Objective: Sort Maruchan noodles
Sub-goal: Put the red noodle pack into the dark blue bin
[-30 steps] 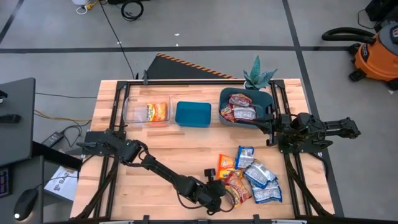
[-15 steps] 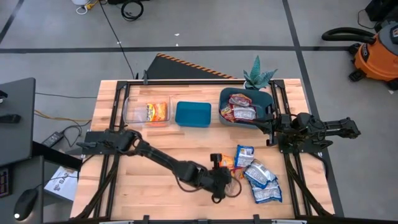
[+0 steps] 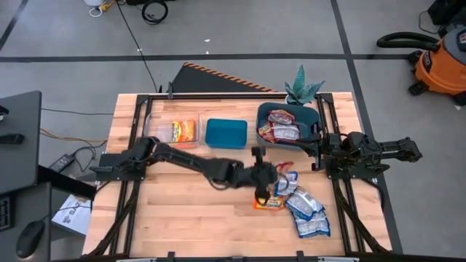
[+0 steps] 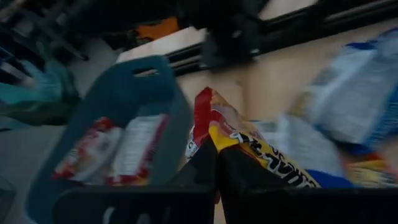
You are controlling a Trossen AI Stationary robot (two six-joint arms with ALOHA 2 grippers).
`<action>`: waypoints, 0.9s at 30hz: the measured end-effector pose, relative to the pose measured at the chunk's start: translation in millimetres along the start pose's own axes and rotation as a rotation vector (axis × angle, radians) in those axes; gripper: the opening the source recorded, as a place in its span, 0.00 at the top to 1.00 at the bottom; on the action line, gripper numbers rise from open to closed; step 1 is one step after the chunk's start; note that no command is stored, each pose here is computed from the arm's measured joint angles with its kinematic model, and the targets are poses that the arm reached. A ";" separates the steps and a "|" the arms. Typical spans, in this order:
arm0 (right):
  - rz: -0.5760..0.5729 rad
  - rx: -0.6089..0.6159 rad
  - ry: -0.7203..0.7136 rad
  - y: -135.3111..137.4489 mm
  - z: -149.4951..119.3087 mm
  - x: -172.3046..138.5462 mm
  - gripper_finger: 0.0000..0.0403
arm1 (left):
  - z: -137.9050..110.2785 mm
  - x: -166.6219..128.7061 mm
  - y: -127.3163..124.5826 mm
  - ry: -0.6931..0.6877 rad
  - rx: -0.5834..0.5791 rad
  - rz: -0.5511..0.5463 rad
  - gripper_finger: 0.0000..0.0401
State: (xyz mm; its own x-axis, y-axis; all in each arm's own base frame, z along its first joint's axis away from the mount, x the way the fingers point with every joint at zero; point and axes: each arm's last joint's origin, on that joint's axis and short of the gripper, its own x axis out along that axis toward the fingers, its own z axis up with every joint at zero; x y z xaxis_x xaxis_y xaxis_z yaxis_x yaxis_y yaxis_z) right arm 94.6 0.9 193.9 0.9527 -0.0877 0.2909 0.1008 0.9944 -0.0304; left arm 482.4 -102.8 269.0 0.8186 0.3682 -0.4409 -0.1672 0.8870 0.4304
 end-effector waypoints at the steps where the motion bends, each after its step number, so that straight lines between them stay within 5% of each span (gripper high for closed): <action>1: 0.000 0.000 0.000 0.0 0.0 0.0 0.86 | 1.1 3.7 8.2 -0.011 -0.002 0.012 0.97; 8: 0.000 0.000 0.000 0.0 0.0 0.0 0.86 | -8.4 33.2 69.3 0.002 -0.025 0.035 0.97; 17: 0.000 0.000 0.000 0.0 0.0 0.0 0.86 | -17.1 59.8 138.4 -0.096 -0.203 0.068 0.97; 27: 0.000 0.000 0.000 0.0 0.0 0.0 0.86 | -39.7 98.1 176.8 -0.223 -0.410 0.061 0.97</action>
State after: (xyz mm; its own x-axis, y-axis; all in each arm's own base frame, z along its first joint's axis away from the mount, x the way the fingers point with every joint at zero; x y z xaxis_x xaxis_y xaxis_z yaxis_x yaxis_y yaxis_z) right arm 94.6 0.9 193.9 0.9526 -0.0880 0.2912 0.1011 0.9944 -0.0305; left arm 511.3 101.2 270.6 0.8913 0.3937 -0.2248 -0.3850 0.9191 0.0833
